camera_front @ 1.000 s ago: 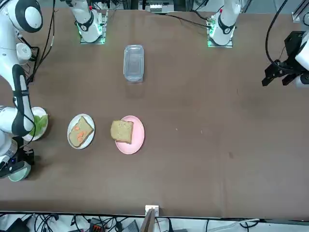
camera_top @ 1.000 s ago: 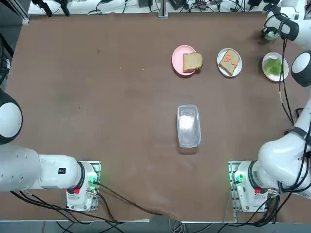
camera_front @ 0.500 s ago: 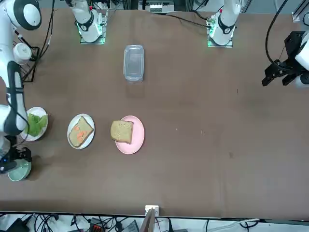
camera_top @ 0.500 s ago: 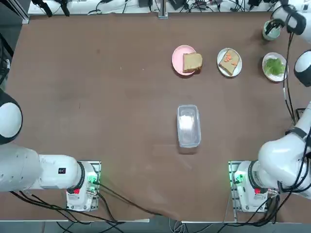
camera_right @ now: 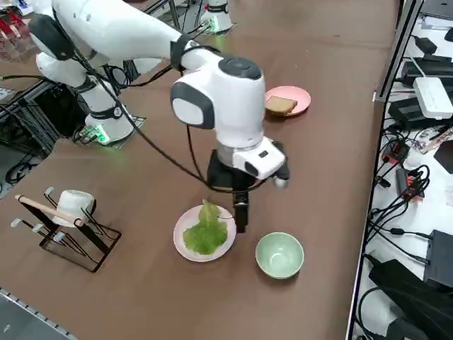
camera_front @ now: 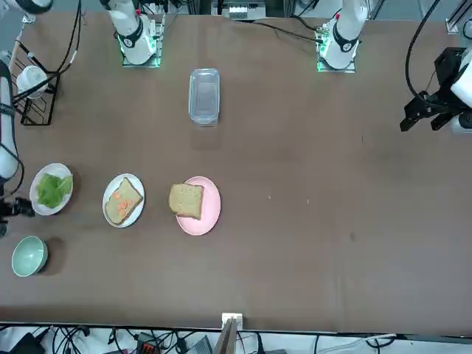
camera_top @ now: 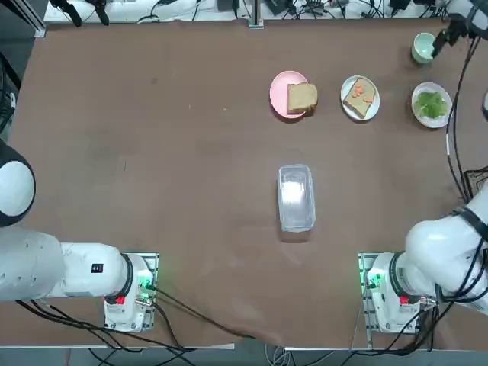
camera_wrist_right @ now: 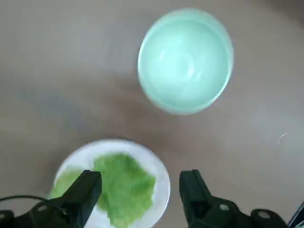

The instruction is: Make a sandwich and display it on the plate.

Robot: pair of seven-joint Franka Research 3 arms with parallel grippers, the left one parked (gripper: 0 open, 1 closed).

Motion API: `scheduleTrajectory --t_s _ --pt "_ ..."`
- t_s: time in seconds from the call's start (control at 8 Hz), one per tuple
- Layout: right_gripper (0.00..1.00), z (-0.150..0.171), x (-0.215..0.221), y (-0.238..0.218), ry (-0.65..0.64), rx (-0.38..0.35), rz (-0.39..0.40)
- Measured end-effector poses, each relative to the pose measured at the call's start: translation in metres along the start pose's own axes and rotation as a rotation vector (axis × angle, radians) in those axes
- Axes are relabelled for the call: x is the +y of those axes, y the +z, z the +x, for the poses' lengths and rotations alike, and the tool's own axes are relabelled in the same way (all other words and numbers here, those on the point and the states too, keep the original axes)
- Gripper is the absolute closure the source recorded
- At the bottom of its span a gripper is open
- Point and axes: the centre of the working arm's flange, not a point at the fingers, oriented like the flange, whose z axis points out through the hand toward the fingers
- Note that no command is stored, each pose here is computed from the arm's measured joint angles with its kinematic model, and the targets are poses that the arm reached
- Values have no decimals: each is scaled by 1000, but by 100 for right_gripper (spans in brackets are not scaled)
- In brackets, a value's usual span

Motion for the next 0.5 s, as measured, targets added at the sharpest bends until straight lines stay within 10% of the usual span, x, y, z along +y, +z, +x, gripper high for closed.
scheduleTrajectory --t_s 0.5 --pt "0 -80 -36 73 -60 -13 51"
